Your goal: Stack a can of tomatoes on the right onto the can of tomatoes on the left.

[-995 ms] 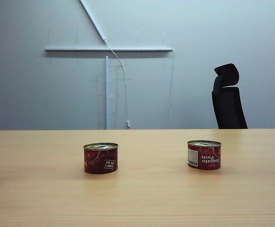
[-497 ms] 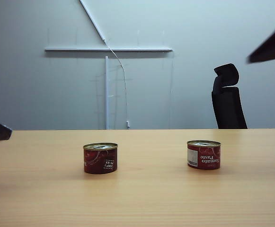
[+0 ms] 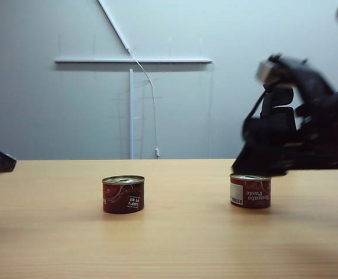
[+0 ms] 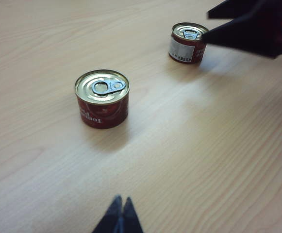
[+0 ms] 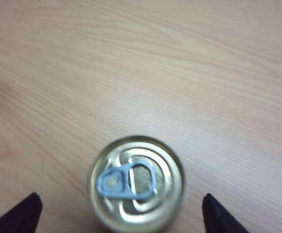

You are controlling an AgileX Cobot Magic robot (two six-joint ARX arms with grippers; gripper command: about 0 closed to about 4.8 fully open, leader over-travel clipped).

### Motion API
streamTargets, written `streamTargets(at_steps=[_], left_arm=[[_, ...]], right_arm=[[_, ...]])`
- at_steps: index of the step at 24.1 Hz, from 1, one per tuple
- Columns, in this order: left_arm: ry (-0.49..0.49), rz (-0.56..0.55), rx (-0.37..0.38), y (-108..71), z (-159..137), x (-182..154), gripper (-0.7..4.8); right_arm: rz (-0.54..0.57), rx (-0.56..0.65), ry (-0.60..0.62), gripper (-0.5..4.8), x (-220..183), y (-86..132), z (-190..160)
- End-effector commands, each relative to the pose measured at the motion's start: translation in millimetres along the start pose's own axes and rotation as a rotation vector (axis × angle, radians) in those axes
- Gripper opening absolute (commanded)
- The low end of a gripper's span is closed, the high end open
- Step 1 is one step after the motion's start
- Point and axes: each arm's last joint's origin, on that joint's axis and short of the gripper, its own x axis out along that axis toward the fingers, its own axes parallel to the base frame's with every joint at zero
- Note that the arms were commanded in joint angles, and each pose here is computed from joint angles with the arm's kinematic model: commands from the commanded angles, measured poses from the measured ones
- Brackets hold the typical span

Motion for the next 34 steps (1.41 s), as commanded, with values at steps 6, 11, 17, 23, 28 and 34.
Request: streamTargets(at_steps=[6, 11, 17, 23, 28, 34], left_arm=[[-0.016, -0.004, 0.002, -0.2, 2.4, -0.2, -0.04], [-0.016, -0.004, 0.002, -0.2, 2.5, -0.2, -0.04], [-0.016, -0.004, 0.002, -0.2, 2.4, -0.2, -0.04], [-0.018, 0.033, -0.01, 4.0, 2.5, -0.7, -0.04], [-0.019, 0.103, -0.032, 11.8, 2.4, -1.7, -0.04], [-0.035, 0.16, -0.047, 17.7, 3.2, -3.8, -0.04]], right_arm=[[-0.037, 0.058, -0.015, 4.79, 31.8, 0.3, -2.6], [-0.046, 0.058, -0.013, 3.36, 32.3, -0.1, -3.4], [-0.025, 0.069, -0.071, 0.71, 32.1, 0.5, 2.4], [0.363, 0.143, -0.135, 0.71, 41.8, 24.0, 38.3], [0.425, 0.014, -0.031, 0.72, 52.0, 53.3, 62.9], [0.435, -0.121, -0.027, 0.73, 61.1, 74.8, 73.5]])
